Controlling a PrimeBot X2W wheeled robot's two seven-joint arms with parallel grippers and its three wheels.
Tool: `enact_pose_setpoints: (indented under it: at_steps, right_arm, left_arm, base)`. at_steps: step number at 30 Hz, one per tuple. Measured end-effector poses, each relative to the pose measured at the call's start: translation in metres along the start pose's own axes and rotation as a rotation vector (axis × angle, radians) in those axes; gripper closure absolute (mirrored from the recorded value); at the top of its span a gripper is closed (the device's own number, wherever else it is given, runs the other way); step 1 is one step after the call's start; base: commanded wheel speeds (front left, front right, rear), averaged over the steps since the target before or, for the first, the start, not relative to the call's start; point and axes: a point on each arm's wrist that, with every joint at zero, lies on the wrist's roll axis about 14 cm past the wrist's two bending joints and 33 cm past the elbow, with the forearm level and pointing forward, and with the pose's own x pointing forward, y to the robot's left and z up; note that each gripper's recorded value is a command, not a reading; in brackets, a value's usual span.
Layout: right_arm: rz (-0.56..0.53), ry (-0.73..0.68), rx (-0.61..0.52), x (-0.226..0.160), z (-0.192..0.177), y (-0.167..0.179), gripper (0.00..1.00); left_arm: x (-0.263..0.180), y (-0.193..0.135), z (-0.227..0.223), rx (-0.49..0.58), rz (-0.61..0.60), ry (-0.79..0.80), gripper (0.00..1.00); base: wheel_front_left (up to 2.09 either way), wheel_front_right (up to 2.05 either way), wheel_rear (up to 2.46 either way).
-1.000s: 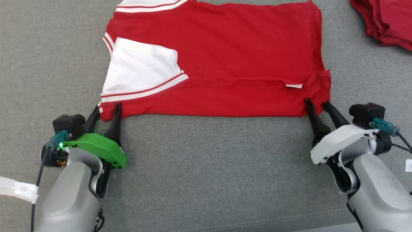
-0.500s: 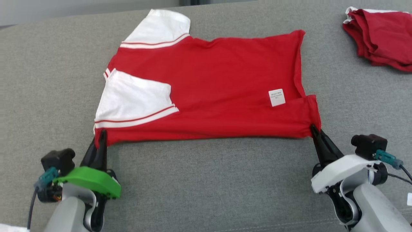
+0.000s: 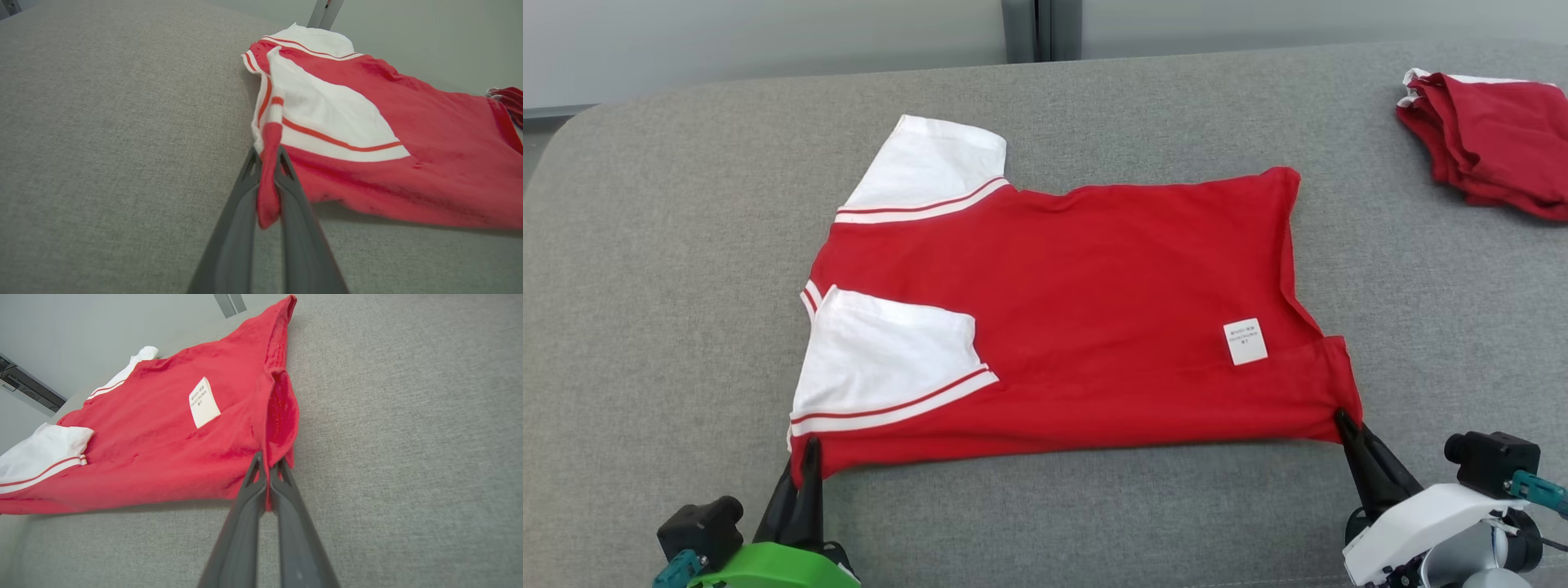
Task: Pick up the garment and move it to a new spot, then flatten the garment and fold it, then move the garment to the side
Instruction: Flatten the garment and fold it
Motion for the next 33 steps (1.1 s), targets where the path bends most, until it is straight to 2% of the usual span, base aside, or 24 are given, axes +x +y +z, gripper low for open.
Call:
enact_pose_setpoints:
  at_steps: [3,4,5,6,7,13,22,33]
  right_arm:
    - [-0.015,0.015,0.011,-0.005,-0.004,-0.001,1.00]
    - [-0.020,0.019,0.018,-0.006,-0.005,0.000,1.00]
    - [-0.023,0.023,0.023,-0.007,-0.007,0.001,0.72]
    - [-0.025,0.023,0.022,-0.007,-0.008,0.001,0.07]
    - [-0.027,0.019,0.025,-0.008,-0.007,0.002,0.00]
    - [-0.034,-0.082,-0.010,-0.007,0.016,0.003,0.00]
    - [0.045,-0.321,-0.139,-0.002,0.077,0.029,0.00]
    - [0.062,-0.413,-0.209,-0.006,0.093,0.040,0.00]
  left_arm:
    - [-0.004,-0.002,-0.002,-0.010,0.003,0.001,1.00]
    - [-0.005,-0.003,-0.003,-0.014,0.005,0.001,0.66]
    - [-0.006,-0.004,-0.003,-0.010,0.003,0.001,0.16]
    - [-0.006,-0.004,-0.002,-0.002,0.002,-0.003,0.00]
    - [-0.006,-0.004,0.000,0.003,0.002,-0.008,0.00]
    - [-0.002,-0.008,0.022,0.034,-0.010,-0.080,0.00]
    - [0.004,-0.014,0.083,0.136,-0.030,-0.259,0.00]
    - [-0.001,-0.002,0.108,0.200,0.006,-0.327,0.00]
  base:
    - [0.00,0.00,0.00]
    - [0.00,0.00,0.00]
    - [0.00,0.00,0.00]
    - [0.00,0.00,0.00]
    - [0.00,0.00,0.00]
    - [0.00,0.00,0.00]
    - [0.00,0.00,0.00]
    - [0.00,0.00,0.00]
